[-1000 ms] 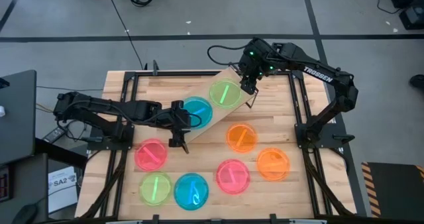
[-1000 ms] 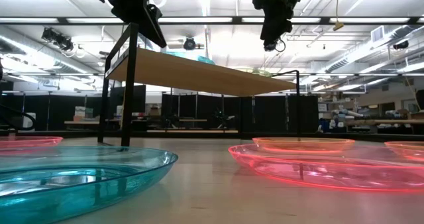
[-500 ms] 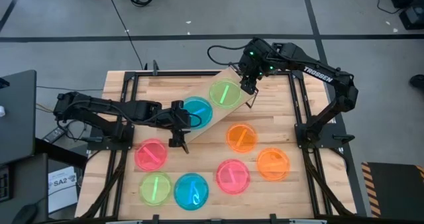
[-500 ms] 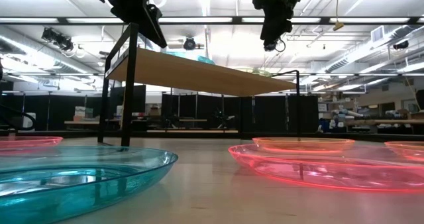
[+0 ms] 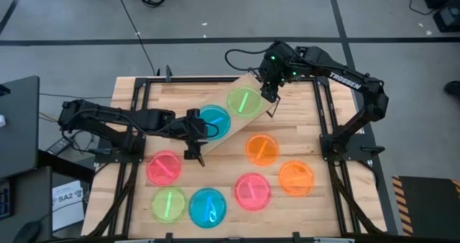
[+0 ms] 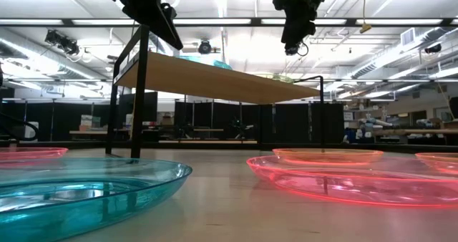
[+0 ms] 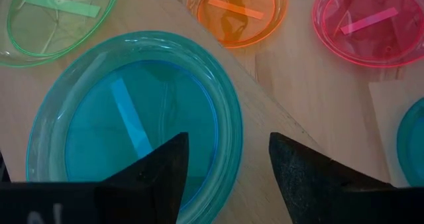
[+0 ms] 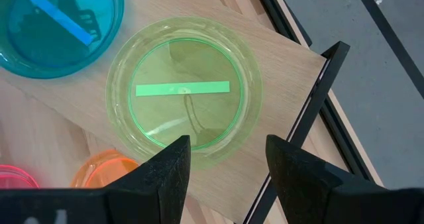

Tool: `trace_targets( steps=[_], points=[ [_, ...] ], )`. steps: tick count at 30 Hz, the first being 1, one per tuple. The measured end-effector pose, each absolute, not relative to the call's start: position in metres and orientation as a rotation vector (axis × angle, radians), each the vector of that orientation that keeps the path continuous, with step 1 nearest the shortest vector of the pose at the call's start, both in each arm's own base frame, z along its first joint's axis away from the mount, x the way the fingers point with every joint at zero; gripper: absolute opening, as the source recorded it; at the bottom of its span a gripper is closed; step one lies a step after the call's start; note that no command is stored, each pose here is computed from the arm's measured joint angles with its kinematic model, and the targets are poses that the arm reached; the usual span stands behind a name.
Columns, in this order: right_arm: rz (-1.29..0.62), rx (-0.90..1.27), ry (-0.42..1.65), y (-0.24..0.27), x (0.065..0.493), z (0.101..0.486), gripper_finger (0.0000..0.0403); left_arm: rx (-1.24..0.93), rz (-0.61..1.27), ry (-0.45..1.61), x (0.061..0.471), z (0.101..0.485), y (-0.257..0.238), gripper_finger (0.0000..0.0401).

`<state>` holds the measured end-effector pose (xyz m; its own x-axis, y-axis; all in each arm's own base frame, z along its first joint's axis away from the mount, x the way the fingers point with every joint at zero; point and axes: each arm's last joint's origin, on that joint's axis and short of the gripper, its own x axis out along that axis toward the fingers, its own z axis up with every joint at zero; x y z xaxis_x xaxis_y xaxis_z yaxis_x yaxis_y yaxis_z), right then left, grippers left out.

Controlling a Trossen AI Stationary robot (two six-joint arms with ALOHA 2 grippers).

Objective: Place and stack plates onto a shelf
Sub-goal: Stack the top orange plate on the green plate on the shelf

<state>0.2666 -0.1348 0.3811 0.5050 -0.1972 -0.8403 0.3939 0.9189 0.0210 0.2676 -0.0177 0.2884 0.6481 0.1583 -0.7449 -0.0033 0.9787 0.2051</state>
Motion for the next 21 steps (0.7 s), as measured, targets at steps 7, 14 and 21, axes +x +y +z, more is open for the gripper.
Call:
trace_targets(
  steps=[7,14,21],
  points=[
    [-0.303,0.263,0.995,-0.130,0.266,0.380,0.0203,0.192,0.093,0.863,0.268,0.288,-0.018,0.0217],
    [-0.250,0.280,1.133,-0.101,0.266,0.374,0.0203,0.191,0.093,0.863,0.268,0.288,-0.018,0.0217],
    [-0.232,0.226,1.234,-0.061,0.270,0.371,0.0203,0.191,0.093,0.863,0.268,0.288,-0.018,0.0217]
  ],
)
